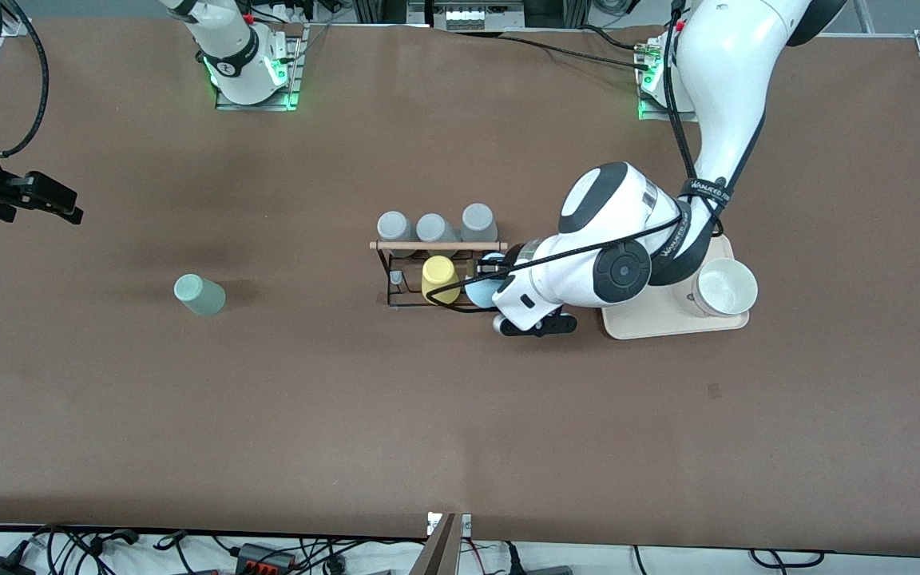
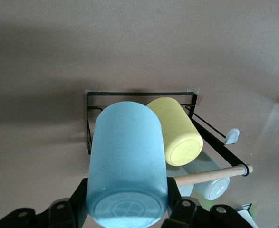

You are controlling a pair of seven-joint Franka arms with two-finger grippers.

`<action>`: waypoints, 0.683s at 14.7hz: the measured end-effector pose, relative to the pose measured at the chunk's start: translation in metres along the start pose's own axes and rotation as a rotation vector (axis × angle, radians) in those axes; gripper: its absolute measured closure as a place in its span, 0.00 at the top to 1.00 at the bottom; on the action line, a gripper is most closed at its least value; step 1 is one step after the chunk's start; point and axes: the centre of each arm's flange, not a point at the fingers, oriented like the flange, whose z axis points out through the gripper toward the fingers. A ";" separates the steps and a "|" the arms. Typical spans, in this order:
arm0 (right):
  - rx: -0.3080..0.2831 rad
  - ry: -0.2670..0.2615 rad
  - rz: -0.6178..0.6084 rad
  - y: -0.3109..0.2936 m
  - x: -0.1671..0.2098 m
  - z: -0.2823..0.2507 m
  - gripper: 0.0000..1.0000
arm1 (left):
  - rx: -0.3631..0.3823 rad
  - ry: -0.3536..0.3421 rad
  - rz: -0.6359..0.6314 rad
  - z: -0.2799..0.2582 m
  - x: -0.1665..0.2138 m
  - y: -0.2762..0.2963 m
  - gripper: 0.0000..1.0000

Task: Hang scattered cups on rack with three cups
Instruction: 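Hang the light blue cup on the peg beside the yellow cup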

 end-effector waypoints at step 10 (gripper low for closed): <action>0.000 -0.004 0.000 0.000 0.001 0.002 1.00 | 0.039 -0.011 0.012 0.020 -0.001 0.002 0.66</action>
